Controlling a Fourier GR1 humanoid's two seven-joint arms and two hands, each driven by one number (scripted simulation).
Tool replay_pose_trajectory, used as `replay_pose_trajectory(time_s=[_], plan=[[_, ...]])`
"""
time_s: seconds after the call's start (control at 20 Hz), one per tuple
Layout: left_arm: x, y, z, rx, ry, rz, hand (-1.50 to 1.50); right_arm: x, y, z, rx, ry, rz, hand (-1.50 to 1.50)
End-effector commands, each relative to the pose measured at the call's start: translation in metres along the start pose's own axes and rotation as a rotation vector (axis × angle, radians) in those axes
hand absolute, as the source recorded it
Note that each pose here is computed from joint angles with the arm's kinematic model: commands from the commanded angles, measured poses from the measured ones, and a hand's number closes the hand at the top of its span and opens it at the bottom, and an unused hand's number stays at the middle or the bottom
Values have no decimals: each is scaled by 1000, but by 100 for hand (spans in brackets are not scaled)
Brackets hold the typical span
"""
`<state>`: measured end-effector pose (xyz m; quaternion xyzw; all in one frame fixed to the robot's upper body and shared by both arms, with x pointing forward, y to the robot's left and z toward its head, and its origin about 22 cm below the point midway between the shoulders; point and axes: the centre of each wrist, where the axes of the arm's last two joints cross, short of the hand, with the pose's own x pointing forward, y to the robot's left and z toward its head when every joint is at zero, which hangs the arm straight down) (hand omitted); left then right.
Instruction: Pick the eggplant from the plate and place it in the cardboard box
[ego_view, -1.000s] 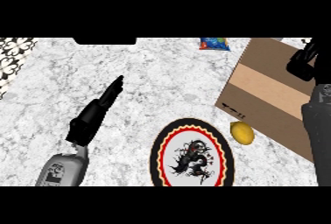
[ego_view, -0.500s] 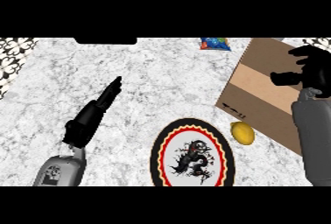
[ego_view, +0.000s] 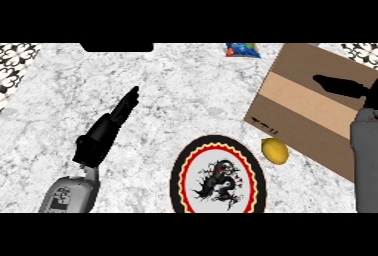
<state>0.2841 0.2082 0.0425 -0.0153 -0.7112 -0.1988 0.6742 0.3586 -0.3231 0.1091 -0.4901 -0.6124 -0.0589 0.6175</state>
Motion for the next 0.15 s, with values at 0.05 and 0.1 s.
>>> replay_pose_trajectory(time_s=[0.05,0.1], plan=[[-3,0,11,10,-5,4,0,-17,-39,-5,-127,-3,-256,-150],[-4,-11,7,13,8,7,0,-30,-56,-6,-146,-8,-265,-150]])
